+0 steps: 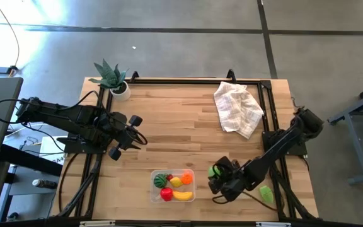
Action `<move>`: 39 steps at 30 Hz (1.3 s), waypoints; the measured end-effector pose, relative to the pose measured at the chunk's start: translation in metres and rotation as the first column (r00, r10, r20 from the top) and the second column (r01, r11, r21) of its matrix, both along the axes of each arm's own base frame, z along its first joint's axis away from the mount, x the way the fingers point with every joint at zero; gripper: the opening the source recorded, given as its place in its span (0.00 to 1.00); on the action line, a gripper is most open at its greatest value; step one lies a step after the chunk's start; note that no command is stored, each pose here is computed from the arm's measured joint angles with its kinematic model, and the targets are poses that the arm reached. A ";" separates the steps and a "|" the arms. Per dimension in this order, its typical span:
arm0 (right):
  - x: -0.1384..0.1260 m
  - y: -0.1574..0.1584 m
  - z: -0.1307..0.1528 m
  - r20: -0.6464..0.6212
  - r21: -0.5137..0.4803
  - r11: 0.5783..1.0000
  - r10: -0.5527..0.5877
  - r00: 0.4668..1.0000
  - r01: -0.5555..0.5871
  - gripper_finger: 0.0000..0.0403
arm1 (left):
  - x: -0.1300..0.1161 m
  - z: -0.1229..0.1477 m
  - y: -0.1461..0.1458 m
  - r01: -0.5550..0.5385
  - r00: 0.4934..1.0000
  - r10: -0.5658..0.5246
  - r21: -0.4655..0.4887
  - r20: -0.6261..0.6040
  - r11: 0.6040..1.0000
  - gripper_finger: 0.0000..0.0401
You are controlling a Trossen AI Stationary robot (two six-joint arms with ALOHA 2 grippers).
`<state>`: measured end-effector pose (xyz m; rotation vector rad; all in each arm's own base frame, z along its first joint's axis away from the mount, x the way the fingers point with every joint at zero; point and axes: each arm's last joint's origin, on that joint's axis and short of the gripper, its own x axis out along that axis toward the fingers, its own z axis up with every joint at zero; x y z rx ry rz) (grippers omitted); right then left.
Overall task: Pick and placing Produce into tupperware
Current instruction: Put the melon into the bin
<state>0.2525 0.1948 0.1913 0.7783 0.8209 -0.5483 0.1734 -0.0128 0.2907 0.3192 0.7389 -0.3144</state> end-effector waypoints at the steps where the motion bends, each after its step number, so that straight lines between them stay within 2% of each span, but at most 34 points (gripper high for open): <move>1: 0.000 -0.001 0.004 0.015 -0.010 1.000 0.007 1.000 -0.007 0.55 | 0.000 0.000 0.000 0.000 1.000 0.000 0.000 0.000 1.000 0.24; 8: -0.002 -0.007 0.025 0.098 -0.068 0.996 0.067 0.993 -0.061 0.55 | 0.000 0.000 0.000 0.000 1.000 0.000 0.000 0.000 1.000 0.24; 16: 0.007 -0.015 0.046 0.199 -0.134 0.977 0.188 0.962 -0.164 0.55 | 0.000 0.000 0.000 0.001 1.000 -0.001 0.000 0.000 1.000 0.24; 24: 0.029 -0.025 0.073 0.384 -0.224 0.942 0.320 0.866 -0.249 0.55 | 0.000 0.000 0.000 0.000 1.000 0.000 0.000 0.000 1.000 0.24; 29: 0.043 -0.034 0.082 0.449 -0.236 0.920 0.388 0.805 -0.312 0.55 | 0.000 0.000 0.000 0.000 1.000 0.000 0.000 0.000 1.000 0.24; 35: 0.055 -0.044 0.092 0.464 -0.275 0.886 0.462 0.756 -0.373 0.55 | 0.000 0.000 0.000 0.000 1.000 0.000 0.000 0.000 1.000 0.24; 39: 0.068 -0.043 0.101 0.410 -0.323 0.849 0.524 0.746 -0.419 0.55 | 0.000 0.000 0.000 0.000 1.000 0.000 0.000 0.000 1.000 0.24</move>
